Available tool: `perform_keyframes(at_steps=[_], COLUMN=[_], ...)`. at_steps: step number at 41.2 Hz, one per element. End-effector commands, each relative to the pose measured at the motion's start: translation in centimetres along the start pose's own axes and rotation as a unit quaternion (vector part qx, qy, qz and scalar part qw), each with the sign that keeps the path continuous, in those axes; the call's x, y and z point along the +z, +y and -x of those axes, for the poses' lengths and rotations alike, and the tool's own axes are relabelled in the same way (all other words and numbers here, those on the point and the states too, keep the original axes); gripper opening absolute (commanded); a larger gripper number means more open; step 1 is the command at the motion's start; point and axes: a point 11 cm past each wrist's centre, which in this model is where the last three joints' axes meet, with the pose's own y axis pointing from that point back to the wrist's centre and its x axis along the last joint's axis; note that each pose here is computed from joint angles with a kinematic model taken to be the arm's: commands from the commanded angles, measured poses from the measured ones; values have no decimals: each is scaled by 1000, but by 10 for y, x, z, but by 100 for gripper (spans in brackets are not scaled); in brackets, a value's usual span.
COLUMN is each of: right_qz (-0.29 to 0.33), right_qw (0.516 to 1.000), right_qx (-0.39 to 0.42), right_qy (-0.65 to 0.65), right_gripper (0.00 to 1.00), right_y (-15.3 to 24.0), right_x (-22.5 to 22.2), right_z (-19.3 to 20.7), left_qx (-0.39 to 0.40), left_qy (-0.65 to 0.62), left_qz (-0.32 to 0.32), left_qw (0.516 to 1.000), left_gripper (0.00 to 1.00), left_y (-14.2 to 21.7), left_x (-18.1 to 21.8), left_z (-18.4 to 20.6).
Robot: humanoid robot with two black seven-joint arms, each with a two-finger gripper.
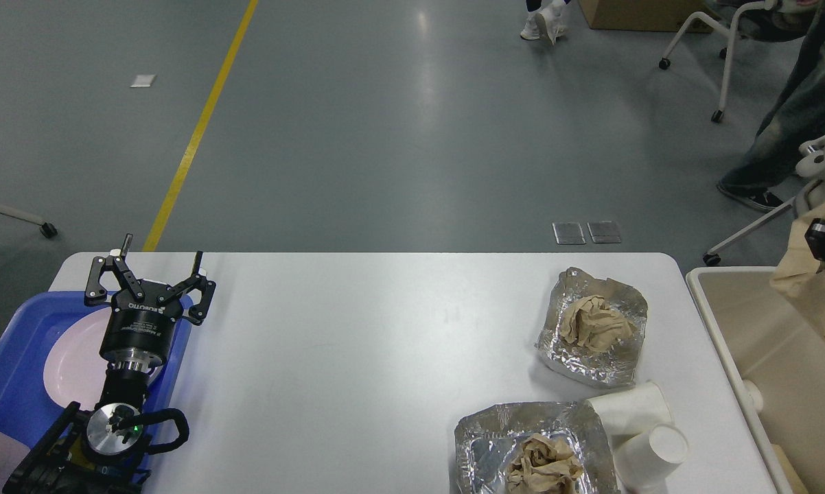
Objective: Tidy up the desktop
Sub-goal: 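Lift the paper bag and carry it into the white bin, then release the bag in the bin and raise the right gripper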
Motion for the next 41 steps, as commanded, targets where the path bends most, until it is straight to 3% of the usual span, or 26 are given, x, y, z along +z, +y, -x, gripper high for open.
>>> perform_keyframes(at_steps=[1,10,18,41], right_qz=[21,64,67,73], right_qw=[998,987,986,989], right_qx=[47,144,150,129], right_qy=[-29,-19,-14,8], right_gripper=[0,0,0,0], right_y=[-49,-117,-150,-174], right_x=[36,72,75,77], right_z=[10,65,118,178], left_qx=[0,0,-1,0], left_qy=[0,0,0,0], left_qz=[0,0,0,0], left_qw=[1000,1000,1000,1000], left_gripper=[96,96,96,96], left_y=[0,0,0,0], left_x=[0,0,0,0], left_z=[0,0,0,0])
